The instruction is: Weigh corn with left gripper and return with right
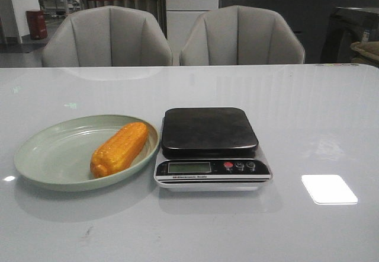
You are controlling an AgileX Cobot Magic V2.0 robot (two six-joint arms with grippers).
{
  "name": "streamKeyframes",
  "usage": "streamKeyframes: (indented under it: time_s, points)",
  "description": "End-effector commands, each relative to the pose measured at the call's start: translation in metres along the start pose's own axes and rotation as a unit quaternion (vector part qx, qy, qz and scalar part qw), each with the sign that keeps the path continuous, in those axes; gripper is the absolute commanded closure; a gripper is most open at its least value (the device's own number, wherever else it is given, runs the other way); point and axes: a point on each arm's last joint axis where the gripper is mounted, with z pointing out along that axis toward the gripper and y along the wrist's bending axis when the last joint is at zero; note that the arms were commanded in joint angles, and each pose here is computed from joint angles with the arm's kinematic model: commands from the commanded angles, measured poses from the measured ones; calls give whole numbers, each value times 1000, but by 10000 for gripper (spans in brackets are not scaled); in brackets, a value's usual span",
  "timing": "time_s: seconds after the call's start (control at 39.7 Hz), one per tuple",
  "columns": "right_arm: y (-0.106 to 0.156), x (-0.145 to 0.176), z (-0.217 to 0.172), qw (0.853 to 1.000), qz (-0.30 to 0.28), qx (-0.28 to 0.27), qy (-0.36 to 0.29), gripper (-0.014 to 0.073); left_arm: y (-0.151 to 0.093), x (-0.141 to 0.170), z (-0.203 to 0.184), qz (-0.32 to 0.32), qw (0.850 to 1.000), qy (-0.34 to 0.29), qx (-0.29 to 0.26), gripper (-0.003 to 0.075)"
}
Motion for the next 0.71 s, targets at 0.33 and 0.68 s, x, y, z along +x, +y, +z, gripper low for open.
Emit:
streamKeyframes:
  time_s: [0.33, 0.68]
  points:
    - [0, -4, -1, 999, -3, -3, -42, 453, -43, -54, 22, 104, 985, 72, 114, 139]
    - [0, -4, -1, 999, -3, -3, -42, 453, -96, -60, 92, 79, 966, 173, 172, 143]
